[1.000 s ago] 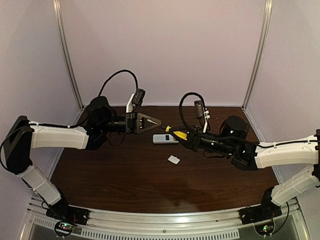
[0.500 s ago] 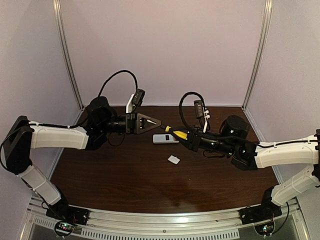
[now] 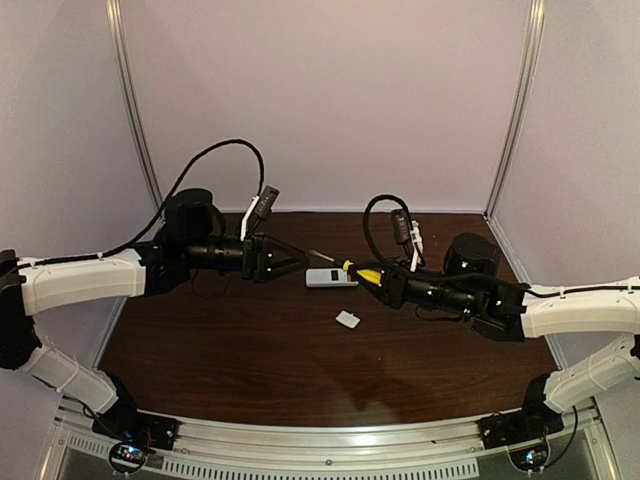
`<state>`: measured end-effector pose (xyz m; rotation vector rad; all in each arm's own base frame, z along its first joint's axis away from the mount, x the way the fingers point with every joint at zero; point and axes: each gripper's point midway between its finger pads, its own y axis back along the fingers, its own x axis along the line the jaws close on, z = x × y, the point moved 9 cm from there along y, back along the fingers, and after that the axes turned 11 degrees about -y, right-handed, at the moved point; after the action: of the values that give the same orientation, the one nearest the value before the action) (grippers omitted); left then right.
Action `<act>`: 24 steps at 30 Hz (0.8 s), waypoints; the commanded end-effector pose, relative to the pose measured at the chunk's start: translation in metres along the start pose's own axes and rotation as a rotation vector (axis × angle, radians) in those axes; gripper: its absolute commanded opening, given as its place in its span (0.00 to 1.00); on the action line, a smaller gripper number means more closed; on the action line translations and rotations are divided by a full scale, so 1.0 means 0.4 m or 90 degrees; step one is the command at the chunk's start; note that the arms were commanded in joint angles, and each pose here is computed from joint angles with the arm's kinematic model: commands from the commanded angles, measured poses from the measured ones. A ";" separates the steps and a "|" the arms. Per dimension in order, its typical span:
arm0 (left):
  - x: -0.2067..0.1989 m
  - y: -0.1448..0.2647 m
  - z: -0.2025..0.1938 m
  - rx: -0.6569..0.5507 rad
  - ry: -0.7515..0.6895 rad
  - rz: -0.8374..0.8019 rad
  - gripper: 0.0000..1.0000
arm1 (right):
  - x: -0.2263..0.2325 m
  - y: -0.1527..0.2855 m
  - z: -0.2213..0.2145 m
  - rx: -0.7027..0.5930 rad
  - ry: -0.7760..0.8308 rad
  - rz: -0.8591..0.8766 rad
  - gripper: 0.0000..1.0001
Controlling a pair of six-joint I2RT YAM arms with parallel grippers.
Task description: Unload the batteries from the remote control
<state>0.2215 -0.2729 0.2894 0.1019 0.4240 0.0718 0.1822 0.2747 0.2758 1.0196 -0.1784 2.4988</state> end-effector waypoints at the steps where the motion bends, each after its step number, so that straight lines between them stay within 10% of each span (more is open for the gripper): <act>1: 0.001 0.039 0.018 0.053 -0.068 0.114 0.83 | -0.032 0.032 -0.007 -0.003 0.026 -0.075 0.00; 14: 0.059 0.134 0.022 0.111 -0.167 0.455 0.97 | -0.091 0.084 0.005 -0.001 0.037 -0.185 0.00; 24: 0.120 0.083 -0.039 0.192 -0.142 0.407 0.97 | -0.115 0.148 0.023 -0.014 0.067 -0.257 0.00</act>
<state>0.2491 -0.2285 0.2724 0.5042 0.1524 0.6449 0.1897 0.2181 0.2595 0.8671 -0.0129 2.2381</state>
